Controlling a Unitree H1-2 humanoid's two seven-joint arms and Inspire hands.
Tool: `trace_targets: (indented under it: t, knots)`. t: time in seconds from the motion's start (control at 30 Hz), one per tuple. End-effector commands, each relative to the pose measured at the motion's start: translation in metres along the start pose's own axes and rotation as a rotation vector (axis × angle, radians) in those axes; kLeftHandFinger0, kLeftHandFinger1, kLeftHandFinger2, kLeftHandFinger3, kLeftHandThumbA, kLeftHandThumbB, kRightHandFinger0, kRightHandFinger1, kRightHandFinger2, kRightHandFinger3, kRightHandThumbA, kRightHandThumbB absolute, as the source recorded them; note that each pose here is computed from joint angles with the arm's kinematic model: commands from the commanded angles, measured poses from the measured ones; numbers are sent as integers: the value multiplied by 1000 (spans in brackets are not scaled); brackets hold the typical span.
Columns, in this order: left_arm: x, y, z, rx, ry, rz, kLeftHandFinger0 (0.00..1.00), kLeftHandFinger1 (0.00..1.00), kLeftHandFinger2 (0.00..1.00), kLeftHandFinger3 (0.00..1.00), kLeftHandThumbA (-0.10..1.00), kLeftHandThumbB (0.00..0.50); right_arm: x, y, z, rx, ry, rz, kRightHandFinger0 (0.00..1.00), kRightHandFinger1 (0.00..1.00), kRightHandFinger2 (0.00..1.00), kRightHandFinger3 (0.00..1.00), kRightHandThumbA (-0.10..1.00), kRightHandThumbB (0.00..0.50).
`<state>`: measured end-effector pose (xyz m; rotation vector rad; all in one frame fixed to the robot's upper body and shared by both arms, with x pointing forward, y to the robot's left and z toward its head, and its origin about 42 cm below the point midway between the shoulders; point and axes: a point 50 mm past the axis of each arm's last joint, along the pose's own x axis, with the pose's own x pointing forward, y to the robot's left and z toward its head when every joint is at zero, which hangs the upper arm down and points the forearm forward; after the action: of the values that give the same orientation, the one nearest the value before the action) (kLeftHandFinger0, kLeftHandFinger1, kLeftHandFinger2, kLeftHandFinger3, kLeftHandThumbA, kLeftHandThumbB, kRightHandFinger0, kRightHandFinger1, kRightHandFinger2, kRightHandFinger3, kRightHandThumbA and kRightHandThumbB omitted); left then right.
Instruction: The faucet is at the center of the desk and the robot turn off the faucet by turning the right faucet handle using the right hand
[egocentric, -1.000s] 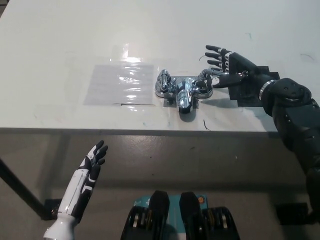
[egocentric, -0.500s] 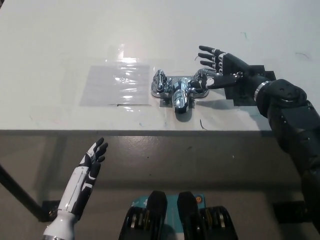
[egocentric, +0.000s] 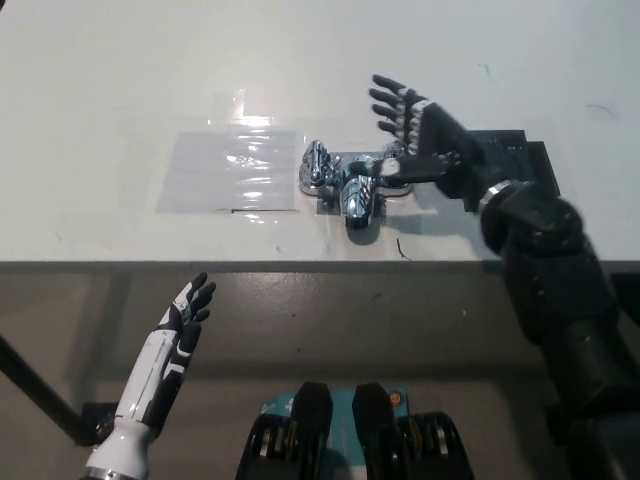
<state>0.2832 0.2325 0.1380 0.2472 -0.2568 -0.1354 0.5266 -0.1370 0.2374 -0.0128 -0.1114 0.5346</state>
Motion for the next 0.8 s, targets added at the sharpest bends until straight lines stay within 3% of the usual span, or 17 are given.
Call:
trace_targets:
  t: [0.0,0.43,0.77]
  knots:
    - [6,6,9,18,-57,7,1000,1000,1000,1000,1000,221,15,25,25,22,-83,12,1000,1000,1000,1000,1000,360]
    - [6,8,8,21,-59,17,1000,1000,1000,1000,1000,232,10,27,5,-12,-76,-31,1000,1000,1000,1000,1000,331]
    - [7,8,9,5,-60,27,1000,1000,1000,1000,1000,233,3,-19,82,-60,-314,-122,1000,1000,1000,1000,1000,342]
